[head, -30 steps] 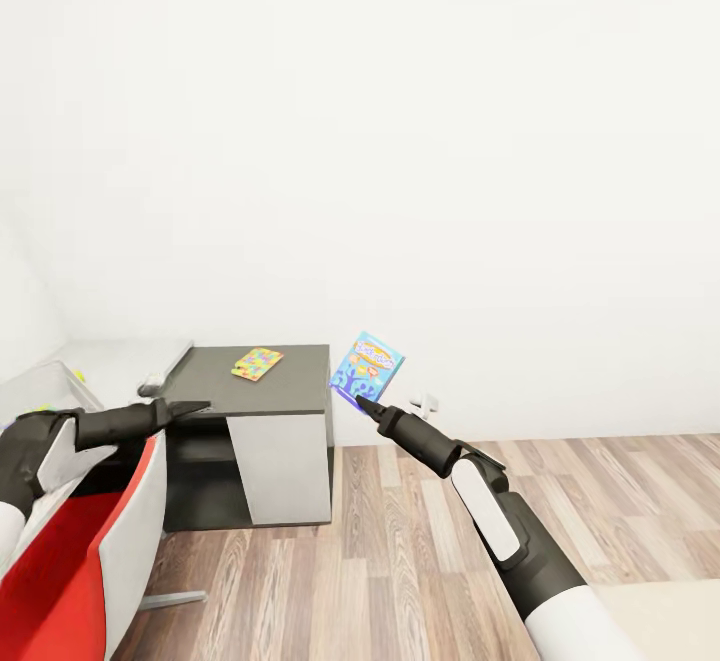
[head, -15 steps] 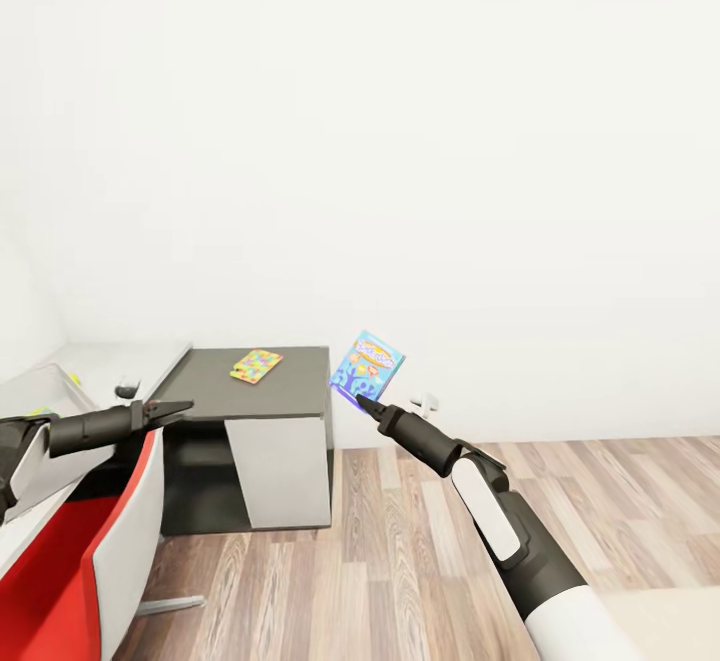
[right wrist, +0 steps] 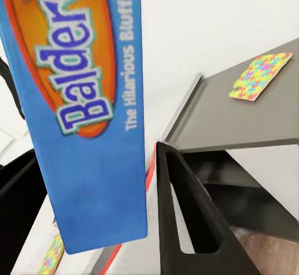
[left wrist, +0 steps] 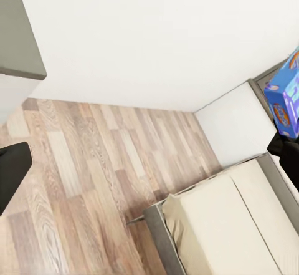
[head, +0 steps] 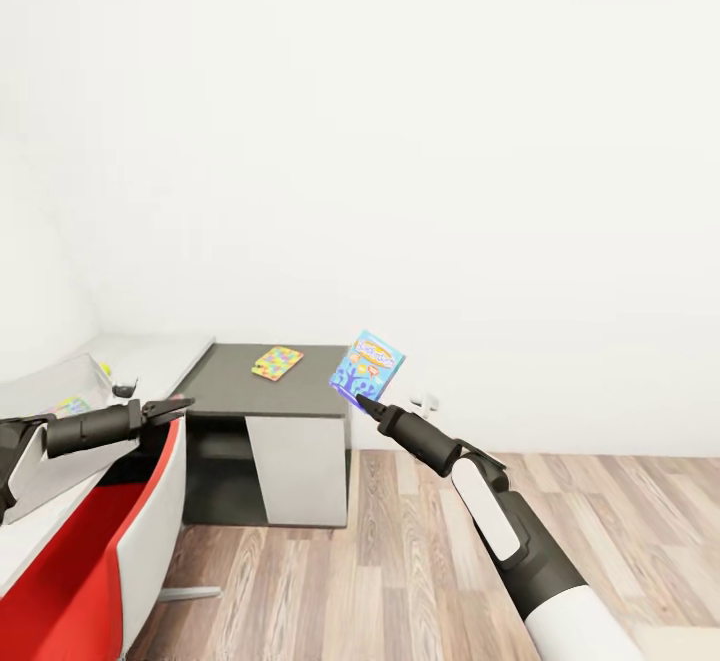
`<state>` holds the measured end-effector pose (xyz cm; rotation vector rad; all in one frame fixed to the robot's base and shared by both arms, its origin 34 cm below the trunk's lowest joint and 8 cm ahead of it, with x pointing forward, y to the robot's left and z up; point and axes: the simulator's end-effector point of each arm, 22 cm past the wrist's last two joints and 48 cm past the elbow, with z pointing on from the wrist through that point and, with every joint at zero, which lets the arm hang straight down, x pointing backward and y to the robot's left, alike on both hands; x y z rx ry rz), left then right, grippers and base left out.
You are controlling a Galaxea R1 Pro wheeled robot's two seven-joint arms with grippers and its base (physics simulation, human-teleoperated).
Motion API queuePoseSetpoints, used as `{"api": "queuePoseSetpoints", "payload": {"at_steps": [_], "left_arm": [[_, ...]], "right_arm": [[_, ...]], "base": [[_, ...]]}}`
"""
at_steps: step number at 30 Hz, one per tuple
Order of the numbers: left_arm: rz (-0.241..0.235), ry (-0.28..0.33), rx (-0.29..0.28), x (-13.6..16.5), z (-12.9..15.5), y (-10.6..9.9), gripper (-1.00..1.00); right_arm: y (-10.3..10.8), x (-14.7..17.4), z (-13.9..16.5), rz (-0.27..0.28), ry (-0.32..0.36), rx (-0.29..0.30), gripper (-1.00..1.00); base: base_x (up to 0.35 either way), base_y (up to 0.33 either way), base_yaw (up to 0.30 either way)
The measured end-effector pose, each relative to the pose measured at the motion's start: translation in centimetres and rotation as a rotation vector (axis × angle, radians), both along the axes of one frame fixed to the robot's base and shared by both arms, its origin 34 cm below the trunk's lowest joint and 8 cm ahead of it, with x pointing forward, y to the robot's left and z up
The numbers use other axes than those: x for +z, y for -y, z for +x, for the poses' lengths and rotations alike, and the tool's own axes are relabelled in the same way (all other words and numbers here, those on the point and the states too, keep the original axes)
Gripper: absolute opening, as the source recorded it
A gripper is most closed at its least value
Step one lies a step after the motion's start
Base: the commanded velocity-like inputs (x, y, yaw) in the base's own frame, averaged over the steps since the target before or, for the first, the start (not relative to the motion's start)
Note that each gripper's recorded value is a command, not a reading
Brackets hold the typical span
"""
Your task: Put all the toys in the child's room - the three board games (two on the bed and one on the table), the two jigsaw puzzles on the table, and the tennis ball on the table - inside the toy box on the table in the child's room.
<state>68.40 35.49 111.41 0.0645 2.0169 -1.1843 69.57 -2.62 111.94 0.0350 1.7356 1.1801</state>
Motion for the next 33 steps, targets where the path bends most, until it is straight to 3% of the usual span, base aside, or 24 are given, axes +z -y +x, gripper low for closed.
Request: {"api": "queuePoseSetpoints", "payload": {"at_steps": [13, 33], "left_arm": [[0.0, -0.015, 0.003, -0.84, 0.03, -0.11, 1.0], [0.001, -0.017, 0.002, -0.96, 0.03, -0.06, 1.0]], "right_arm": [[-0.06, -0.6, 0.1, -0.002, -0.008, 0.001, -1.0], [-0.12, -0.62, 0.06, -0.001, -0.009, 0.003, -1.0]], "base": [[-0.008, 0.0, 0.234], [0.064, 0.0, 0.019]]}}
